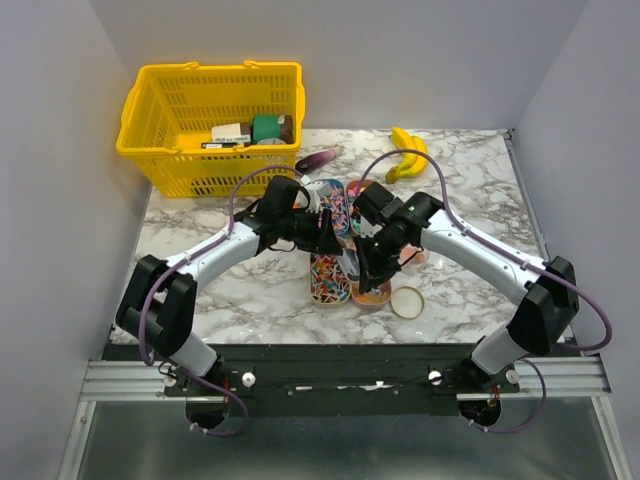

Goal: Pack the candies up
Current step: Adjust the spatula, then scoop the fake candies from the storage box.

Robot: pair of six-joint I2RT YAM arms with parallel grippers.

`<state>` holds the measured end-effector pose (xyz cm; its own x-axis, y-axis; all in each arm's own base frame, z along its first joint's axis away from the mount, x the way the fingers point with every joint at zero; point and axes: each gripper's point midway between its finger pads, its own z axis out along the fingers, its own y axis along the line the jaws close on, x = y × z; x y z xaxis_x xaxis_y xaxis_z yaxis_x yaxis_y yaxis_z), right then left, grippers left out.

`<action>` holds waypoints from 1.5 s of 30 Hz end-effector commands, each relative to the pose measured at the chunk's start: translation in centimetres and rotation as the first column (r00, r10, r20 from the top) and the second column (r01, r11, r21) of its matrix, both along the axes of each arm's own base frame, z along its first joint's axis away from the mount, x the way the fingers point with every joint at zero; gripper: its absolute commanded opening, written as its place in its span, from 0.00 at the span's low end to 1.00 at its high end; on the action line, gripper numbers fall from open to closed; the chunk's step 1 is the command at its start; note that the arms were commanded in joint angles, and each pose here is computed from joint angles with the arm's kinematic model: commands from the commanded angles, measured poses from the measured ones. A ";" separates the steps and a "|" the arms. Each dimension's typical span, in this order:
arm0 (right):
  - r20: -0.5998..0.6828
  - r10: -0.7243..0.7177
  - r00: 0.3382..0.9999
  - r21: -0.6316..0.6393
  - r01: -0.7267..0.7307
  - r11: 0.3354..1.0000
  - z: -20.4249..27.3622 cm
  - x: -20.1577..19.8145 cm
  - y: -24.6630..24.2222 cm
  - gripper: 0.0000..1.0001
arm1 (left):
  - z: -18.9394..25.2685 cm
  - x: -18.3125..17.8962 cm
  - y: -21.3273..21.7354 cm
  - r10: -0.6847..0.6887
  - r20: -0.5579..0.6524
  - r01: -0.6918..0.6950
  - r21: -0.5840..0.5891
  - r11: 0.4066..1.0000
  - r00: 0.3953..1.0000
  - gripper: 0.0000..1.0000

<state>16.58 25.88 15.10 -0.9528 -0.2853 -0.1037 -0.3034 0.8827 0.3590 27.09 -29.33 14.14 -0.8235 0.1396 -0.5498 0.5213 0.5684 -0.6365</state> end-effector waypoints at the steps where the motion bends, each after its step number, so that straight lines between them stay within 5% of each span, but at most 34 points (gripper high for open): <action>1: 0.119 -0.003 0.993 0.100 -0.009 0.995 4.1 1.0 0.9 0.01 | -2.5 -0.4 0.2 -0.021 -0.040 0.024 0.086 0.996 0.999 0.57; 11: 0.077 -0.079 0.994 0.043 0.076 0.996 2.9 0.5 -0.2 0.01 | -3.4 -0.5 -0.3 -0.040 -0.041 0.045 0.134 0.990 0.998 0.57; 18: -0.028 -0.181 0.983 -0.128 0.176 0.976 -1.2 -1.5 -3.7 0.01 | -1.4 2.5 1.8 0.103 0.123 -0.128 0.212 0.969 0.987 0.77; 23: -0.077 -0.213 0.974 -0.186 0.195 0.963 -2.8 -2.1 -4.7 0.01 | -1.2 3.3 3.6 0.172 0.200 -0.221 0.256 0.941 0.965 0.79; 32: -0.100 -0.248 0.964 -0.292 0.210 0.933 -5.3 -0.7 -5.7 0.01 | -4.6 2.6 6.2 0.223 0.155 -0.267 0.393 0.880 0.962 0.76; 45: -0.093 -0.279 0.956 -0.339 0.233 0.911 -8.2 2.7 -6.5 0.01 | -6.0 3.0 7.1 0.259 0.075 -0.266 0.418 0.868 0.963 0.72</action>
<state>17.43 20.12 8.36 -0.9931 -0.0361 0.1119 -0.0217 0.9917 0.1269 29.72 -22.82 8.21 -0.8396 0.1595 -0.5192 0.3520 0.8878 -0.2964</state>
